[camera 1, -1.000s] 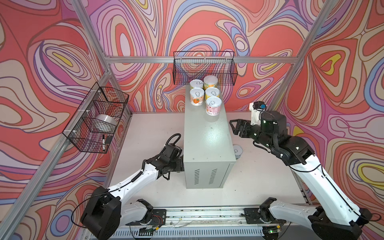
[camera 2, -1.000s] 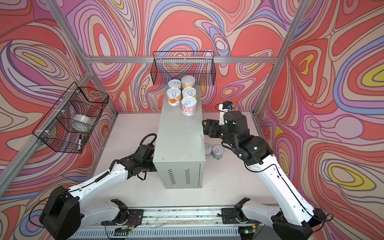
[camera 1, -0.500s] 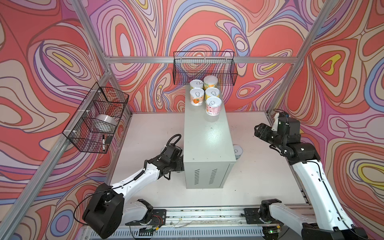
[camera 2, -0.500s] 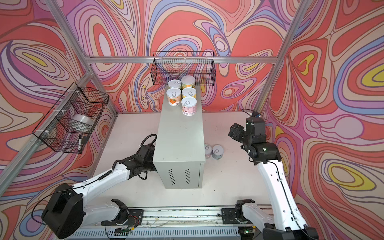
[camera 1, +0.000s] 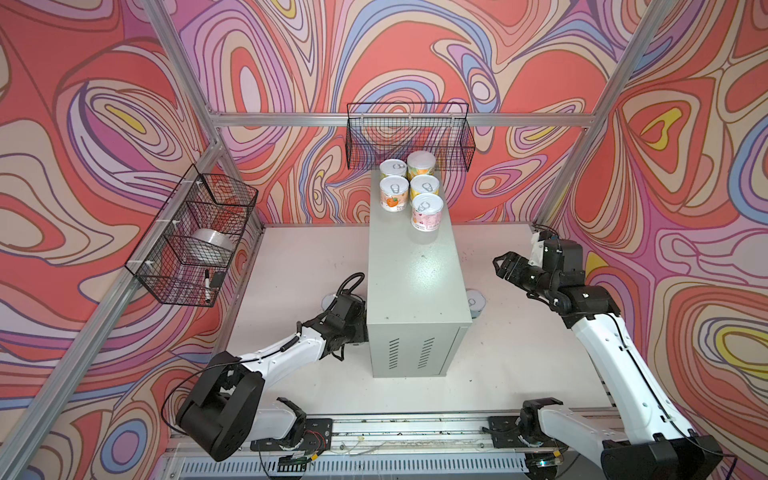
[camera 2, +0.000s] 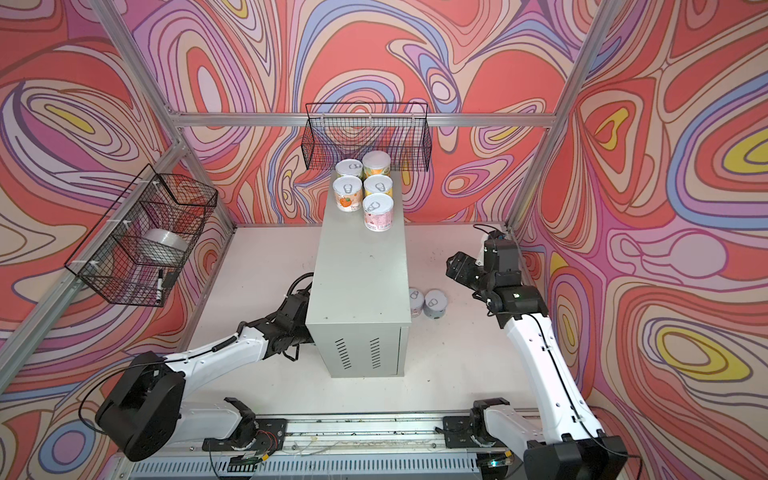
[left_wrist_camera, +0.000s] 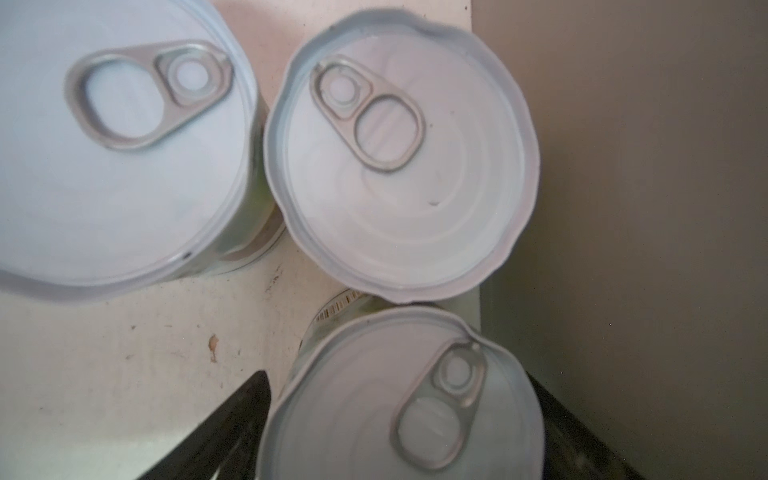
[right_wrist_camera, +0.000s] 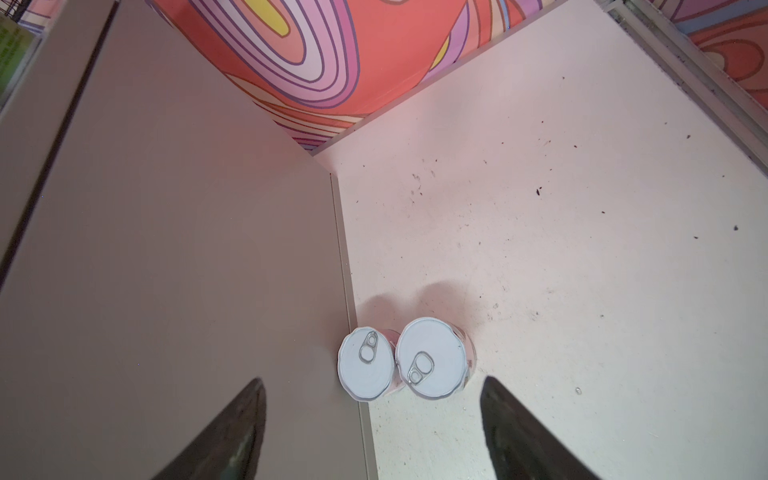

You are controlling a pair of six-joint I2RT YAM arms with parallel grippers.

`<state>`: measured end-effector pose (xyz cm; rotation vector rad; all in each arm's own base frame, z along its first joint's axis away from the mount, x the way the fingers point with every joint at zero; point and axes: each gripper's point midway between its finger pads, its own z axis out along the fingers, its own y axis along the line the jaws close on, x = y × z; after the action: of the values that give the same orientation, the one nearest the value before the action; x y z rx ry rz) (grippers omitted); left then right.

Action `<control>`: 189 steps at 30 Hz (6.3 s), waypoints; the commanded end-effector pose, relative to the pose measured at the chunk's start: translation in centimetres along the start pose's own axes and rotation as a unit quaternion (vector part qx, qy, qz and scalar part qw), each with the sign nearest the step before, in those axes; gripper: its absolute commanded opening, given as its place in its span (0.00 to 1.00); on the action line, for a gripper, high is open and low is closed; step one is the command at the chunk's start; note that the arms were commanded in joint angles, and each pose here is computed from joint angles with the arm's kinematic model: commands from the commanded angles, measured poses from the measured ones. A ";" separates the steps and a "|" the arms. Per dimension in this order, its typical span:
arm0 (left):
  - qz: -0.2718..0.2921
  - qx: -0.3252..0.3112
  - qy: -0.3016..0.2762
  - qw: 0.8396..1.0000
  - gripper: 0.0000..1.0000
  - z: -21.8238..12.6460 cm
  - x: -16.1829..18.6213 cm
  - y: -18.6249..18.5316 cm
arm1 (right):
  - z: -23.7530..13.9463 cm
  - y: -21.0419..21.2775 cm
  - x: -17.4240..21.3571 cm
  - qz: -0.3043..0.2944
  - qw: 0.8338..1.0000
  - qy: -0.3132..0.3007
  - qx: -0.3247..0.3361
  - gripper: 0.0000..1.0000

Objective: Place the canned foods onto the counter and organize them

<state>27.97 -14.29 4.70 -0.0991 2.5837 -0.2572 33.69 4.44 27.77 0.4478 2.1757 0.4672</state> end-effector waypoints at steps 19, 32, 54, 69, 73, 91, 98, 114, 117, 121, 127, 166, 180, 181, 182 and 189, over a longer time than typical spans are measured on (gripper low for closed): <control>-0.013 -0.060 -0.013 0.998 0.85 1.3 0.9 2.7 | 0.7 0.1 0.1 -0.006 1.000 -0.001 -0.010 0.82; 0.004 -0.067 0.010 0.998 0.27 0.8 1.1 2.6 | 2.0 -0.2 1.0 -0.006 1.000 0.012 -0.013 0.81; 0.029 -0.074 -0.057 0.995 0.00 -16.3 -8.0 0.9 | 2.5 -0.1 1.6 -0.004 0.999 0.016 -0.028 0.81; 0.087 0.014 -0.156 0.984 0.00 -28.1 -17.5 -4.9 | 0.2 1.5 -0.1 -0.006 0.999 -0.004 -0.048 0.81; 0.097 0.044 -0.175 0.979 0.00 -29.4 -19.1 -7.0 | -0.5 2.0 -0.8 -0.009 0.998 -0.014 -0.054 0.81; 0.170 0.067 -0.202 0.962 0.00 -27.7 -24.3 -16.0 | -1.5 1.5 -0.7 -0.013 0.998 -0.037 -0.050 0.81; 0.166 0.078 -0.199 0.963 0.00 -26.6 -24.5 -17.1 | -1.3 1.1 -0.7 -0.023 0.998 -0.040 -0.039 0.81; 0.176 0.108 -0.188 0.960 0.72 -24.1 -24.2 -19.1 | -0.7 0.7 -0.2 -0.028 0.998 -0.033 -0.035 0.81; 0.181 0.108 -0.189 0.959 0.75 -24.2 -24.2 -19.1 | -0.9 0.8 -0.3 -0.029 0.998 -0.034 -0.039 0.81; 0.186 0.118 -0.189 0.957 0.84 -24.3 -24.1 -19.4 | -0.8 0.9 -0.3 -0.028 0.998 -0.034 -0.040 0.81; 0.186 0.138 -0.194 0.953 1.00 -25.0 -24.1 -20.0 | -0.8 1.0 -0.3 -0.029 0.998 -0.032 -0.042 0.81; 0.183 0.069 -0.226 0.954 0.59 -23.5 -23.2 -16.8 | -2.2 1.9 -2.4 -0.039 0.997 -0.058 -0.040 0.81; 0.170 0.069 -0.243 0.953 0.56 -22.7 -24.9 -16.6 | -1.6 1.7 -2.4 -0.042 0.997 -0.055 -0.033 0.81; 0.169 0.071 -0.243 0.953 0.56 -22.6 -25.0 -16.7 | -1.6 1.7 -2.4 -0.042 0.997 -0.055 -0.033 0.81; 0.169 0.073 -0.243 0.952 0.56 -22.6 -25.1 -16.8 | -1.5 1.6 -2.4 -0.041 0.997 -0.054 -0.033 0.81; 0.176 0.093 -0.232 0.952 0.54 -22.0 -25.2 -18.0 | -1.1 1.8 -2.5 -0.042 0.997 -0.052 -0.034 0.81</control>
<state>37.80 -24.42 38.91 0.3080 2.0738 -0.2693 34.05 4.85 29.54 0.3481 2.0975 0.4760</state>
